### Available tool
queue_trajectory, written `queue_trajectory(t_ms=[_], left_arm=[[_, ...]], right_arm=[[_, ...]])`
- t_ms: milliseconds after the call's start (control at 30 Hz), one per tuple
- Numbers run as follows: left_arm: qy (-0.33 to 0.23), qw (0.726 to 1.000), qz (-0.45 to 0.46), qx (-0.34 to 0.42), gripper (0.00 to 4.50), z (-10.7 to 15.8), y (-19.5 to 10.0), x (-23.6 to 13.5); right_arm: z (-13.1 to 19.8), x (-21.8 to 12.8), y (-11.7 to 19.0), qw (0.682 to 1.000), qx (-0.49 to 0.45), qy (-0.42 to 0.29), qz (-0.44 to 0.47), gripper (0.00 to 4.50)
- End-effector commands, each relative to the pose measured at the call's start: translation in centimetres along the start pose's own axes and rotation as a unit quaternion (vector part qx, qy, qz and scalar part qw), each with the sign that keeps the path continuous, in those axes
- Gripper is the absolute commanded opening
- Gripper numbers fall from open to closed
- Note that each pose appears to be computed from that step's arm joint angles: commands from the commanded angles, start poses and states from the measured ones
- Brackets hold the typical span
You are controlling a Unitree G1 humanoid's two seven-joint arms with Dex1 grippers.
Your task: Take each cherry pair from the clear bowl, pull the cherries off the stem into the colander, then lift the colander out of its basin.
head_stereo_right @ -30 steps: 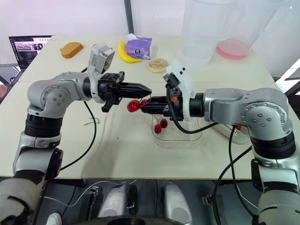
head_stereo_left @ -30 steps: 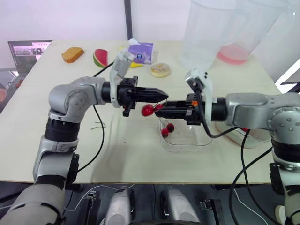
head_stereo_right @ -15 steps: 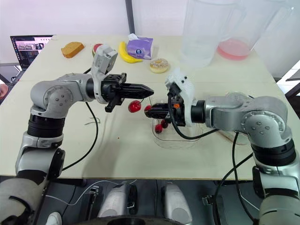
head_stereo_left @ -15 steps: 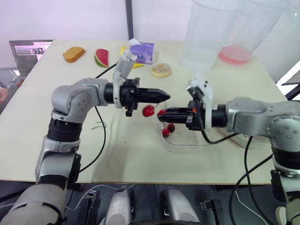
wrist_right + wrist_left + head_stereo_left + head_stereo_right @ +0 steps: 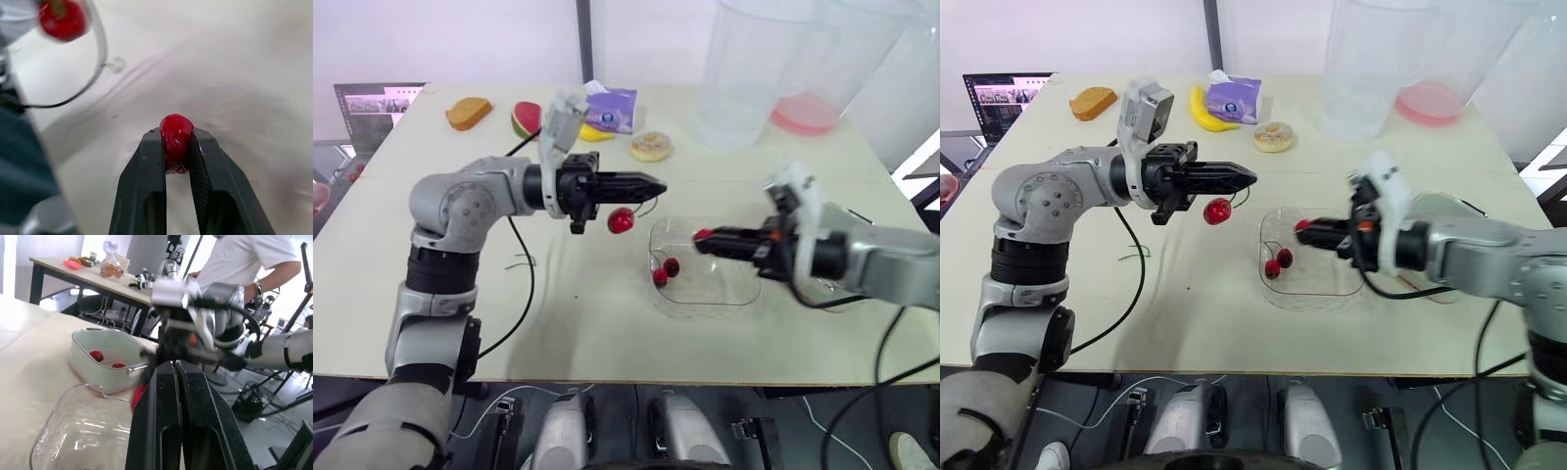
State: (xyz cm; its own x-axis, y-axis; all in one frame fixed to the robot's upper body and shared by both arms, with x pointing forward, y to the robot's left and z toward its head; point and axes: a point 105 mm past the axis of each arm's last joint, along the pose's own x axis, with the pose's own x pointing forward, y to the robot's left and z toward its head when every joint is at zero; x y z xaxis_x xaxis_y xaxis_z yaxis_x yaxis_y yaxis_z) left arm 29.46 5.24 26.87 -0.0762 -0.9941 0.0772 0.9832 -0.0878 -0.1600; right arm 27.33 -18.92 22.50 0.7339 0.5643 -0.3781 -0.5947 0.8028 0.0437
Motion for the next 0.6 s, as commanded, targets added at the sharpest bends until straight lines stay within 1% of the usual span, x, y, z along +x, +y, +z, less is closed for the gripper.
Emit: queue_trajectory(t_ms=[33,133,233,400,467,500,600], left_arm=[[-0.013,1.000,-0.005,0.023,0.00,1.2,-0.8,-0.1],[-0.013,1.000,-0.004,0.022,0.00,1.1,-0.8,0.0],[-0.012,1.000,-0.004,0.020,0.00,1.0,-0.8,0.0],[-0.012,1.000,-0.005,0.021,0.00,1.1,-0.8,0.2],[-0.012,1.000,-0.006,0.022,0.00,1.1,-0.8,0.3],[-0.012,1.000,-0.006,0.022,0.00,1.1,-0.8,0.3],[-0.011,1.000,-0.005,0.022,0.00,1.1,-0.8,0.2]], right_arm=[[0.4,-4.3,-6.6,0.982,0.025,-0.035,-0.184,0.18],[-1.8,-5.6,-8.2,0.971,0.024,0.002,-0.239,0.18],[-4.2,-6.0,-9.2,0.960,0.035,0.034,-0.274,0.18],[-5.8,-6.0,-10.4,0.948,0.038,0.049,-0.311,0.18],[-6.1,-6.2,-10.8,0.944,0.039,0.049,-0.324,1.21],[-6.0,-6.1,-10.8,0.944,0.039,0.045,-0.323,1.48],[-5.1,-5.9,-10.3,0.950,0.048,0.020,-0.307,2.95]])
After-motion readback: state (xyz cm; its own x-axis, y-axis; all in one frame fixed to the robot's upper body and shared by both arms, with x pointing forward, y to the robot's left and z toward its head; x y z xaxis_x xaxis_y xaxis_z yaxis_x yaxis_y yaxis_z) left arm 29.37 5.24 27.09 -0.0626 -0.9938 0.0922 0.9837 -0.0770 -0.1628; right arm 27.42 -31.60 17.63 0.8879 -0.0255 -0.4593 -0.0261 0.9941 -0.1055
